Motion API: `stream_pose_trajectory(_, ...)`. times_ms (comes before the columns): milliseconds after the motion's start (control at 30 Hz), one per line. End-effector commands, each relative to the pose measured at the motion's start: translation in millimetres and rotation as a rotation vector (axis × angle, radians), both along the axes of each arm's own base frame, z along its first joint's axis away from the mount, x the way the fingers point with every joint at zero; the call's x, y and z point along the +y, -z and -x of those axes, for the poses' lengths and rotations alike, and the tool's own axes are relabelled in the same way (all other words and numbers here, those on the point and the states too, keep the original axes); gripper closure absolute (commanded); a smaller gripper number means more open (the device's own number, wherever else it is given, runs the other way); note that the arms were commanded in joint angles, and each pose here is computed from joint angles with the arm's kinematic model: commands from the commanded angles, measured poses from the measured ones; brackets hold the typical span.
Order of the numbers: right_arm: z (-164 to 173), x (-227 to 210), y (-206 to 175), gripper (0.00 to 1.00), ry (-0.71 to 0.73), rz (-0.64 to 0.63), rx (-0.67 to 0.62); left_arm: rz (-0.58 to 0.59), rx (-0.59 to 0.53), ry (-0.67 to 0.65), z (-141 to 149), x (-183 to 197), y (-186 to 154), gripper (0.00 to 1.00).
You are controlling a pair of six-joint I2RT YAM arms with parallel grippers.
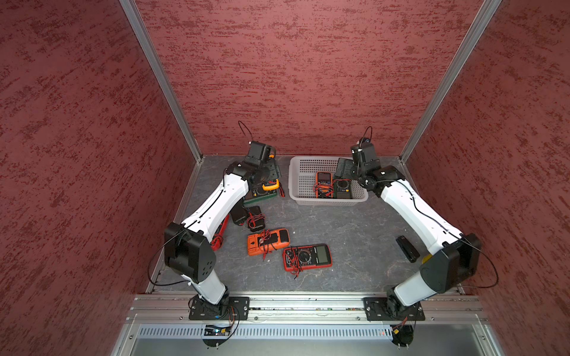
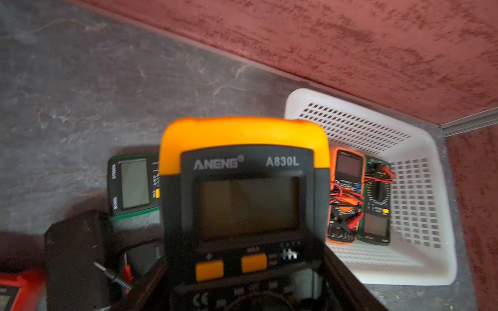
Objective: Put the multimeter into the basket
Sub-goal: Pick up the multimeter from the center of the board, then place the multimeter in the basket.
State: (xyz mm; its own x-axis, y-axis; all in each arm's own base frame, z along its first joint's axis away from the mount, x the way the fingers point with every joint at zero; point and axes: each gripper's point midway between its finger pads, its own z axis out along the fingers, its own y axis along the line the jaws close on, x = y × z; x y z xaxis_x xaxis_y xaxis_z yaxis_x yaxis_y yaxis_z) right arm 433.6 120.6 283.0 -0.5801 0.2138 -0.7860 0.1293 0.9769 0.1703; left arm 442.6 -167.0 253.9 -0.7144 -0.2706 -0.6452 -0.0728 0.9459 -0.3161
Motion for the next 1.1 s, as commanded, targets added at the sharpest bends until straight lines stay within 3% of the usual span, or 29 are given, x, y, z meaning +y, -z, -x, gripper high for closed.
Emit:
stream_pose_trajectory(0,3,-9,-23,0.01,0.057,-0.046,-0.089,0.016,-0.039,0.083,-18,-31,-8,1.0)
stream_pose_trajectory(167,9,-20,-22,0.01,0.115,-0.059,-0.105,0.028,-0.065,0.159,-41,-72,-9,1.0)
stream_pose_trajectory(433,21,-36,-28,0.01,0.209,-0.1,-0.142,0.009,-0.056,0.265,-70,-130,21,1.0)
stream_pose_trajectory(733,21,-35,-27,0.01,0.214,-0.123,-0.117,-0.012,0.009,0.273,-90,-162,71,1.0)
stream_pose_trajectory(1067,16,-22,-14,0.01,0.171,-0.161,-0.072,-0.074,0.109,0.29,-83,-174,122,1.0)
